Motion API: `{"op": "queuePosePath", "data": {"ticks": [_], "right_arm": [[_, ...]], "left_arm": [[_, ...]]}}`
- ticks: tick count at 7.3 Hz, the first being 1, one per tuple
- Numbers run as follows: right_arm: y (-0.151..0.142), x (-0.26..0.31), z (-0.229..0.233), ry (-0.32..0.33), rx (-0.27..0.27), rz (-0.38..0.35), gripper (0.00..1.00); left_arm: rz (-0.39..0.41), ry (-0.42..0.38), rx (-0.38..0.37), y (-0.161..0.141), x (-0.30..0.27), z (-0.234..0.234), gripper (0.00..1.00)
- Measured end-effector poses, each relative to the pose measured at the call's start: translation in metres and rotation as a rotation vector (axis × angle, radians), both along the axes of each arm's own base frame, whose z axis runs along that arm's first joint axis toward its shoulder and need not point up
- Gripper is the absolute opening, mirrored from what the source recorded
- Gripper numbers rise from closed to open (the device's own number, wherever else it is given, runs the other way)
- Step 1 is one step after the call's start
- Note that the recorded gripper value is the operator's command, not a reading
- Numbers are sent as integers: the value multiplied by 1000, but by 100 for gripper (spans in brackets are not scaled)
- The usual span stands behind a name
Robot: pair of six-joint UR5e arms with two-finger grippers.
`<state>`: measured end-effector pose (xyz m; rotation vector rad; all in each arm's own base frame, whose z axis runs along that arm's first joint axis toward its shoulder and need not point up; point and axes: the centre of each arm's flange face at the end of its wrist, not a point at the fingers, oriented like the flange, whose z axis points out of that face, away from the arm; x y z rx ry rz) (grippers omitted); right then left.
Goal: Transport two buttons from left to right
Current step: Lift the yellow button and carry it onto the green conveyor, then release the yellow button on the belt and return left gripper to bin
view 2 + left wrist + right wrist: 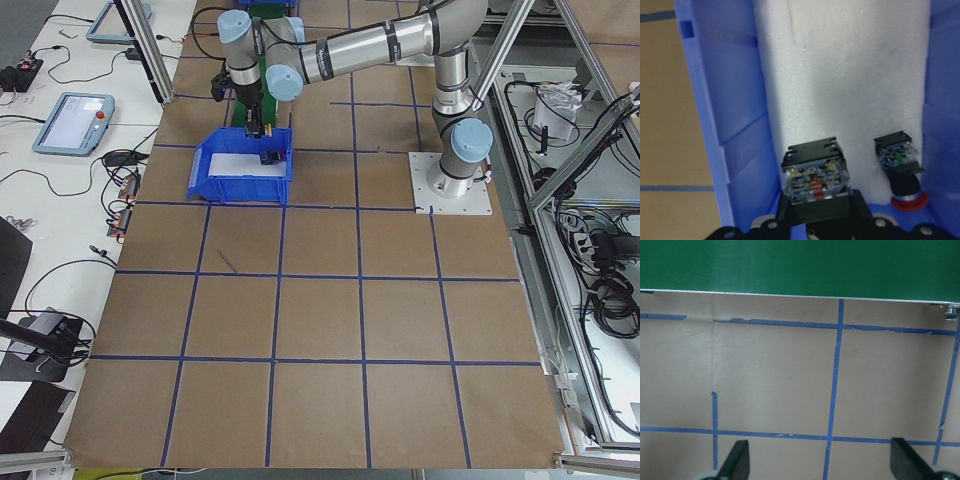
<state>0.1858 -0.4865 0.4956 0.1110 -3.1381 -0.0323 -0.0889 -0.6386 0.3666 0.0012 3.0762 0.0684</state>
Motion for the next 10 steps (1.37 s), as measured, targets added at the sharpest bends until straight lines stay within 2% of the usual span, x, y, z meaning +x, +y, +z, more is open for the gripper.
{"op": "queuePosePath", "data": {"ticks": [2,4,7,8,9,10], "right_arm": [[0,0,0,0,2,0,100],[1,0,0,0,3,1,100],[0,0,-1,0,4,1,100],[0,0,-1,0,4,0,100],[0,0,-1,0,4,1,100],[0,0,-1,0,4,1,100]], "left_arm": [[45,61,-1,-17,-69,-13,7],[106,69,34,-32,-94,-49,10],[381,36,90,-23,-99,-86,10],[386,30,101,-21,-102,-93,8],[296,37,99,-23,-105,-98,11],[183,48,75,-28,-108,-103,20]]}}
